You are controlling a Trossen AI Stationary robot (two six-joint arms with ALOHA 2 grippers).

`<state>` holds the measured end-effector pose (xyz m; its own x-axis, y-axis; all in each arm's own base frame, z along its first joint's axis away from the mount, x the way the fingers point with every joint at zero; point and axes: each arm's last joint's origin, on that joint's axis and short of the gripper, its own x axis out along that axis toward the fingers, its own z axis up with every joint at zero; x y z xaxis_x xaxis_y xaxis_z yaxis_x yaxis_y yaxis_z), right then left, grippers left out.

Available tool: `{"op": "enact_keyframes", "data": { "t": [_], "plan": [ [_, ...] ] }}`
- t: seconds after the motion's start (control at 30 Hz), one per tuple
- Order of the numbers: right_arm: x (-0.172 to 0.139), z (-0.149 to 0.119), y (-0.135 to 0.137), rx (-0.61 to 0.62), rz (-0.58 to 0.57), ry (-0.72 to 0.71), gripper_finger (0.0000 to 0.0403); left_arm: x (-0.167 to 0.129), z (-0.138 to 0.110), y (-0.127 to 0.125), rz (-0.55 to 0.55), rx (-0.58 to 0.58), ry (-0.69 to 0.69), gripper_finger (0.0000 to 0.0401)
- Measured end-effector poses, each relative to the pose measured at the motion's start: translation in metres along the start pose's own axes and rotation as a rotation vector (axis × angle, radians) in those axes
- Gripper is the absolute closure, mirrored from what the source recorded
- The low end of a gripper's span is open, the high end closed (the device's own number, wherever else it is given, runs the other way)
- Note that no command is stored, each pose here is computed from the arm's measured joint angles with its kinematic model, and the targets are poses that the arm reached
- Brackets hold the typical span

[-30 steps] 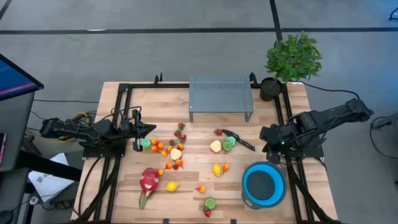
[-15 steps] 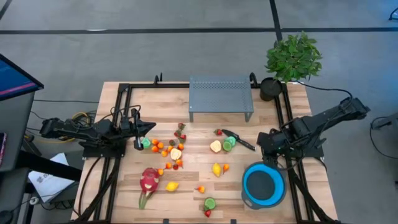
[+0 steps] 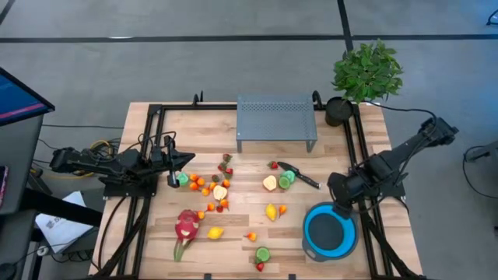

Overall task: Pick & Place Fruit
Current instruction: Put the strainer bowl on the left of the shelf

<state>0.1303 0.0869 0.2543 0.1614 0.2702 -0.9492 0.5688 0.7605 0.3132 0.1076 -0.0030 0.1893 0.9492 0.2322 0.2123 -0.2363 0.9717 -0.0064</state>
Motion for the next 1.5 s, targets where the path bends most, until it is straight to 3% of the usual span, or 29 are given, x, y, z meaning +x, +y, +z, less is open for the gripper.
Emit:
{"op": "enact_keyframes", "data": {
  "t": [0.13,0.23,0.43,0.8,1.17,1.5],
  "plan": [
    [0.001,-0.01,0.002,0.118,-0.013,0.019,0.0149,0.0,0.0,0.0,0.0,0.0,0.0,0.0399],
    [0.002,-0.015,0.001,0.14,-0.044,-0.008,0.0149,0.0,0.0,0.0,0.0,0.0,0.0,0.0399],
    [0.002,-0.013,0.001,-0.021,-0.082,-0.143,0.015,0.0,0.0,0.0,0.0,0.0,0.0,0.0399],
    [0.026,0.002,0.01,-0.228,-0.237,-0.095,0.015,0.0,0.0,0.0,0.0,0.0,0.0,0.0399],
    [0.049,0.02,0.014,-0.302,-0.355,-0.035,0.015,0.0,0.0,0.0,0.0,-0.001,0.0,0.0399],
    [0.054,0.033,0.019,-0.353,-0.302,-0.063,0.015,0.0,0.0,0.0,0.0,-0.001,0.0,0.0399]
  ]
}}
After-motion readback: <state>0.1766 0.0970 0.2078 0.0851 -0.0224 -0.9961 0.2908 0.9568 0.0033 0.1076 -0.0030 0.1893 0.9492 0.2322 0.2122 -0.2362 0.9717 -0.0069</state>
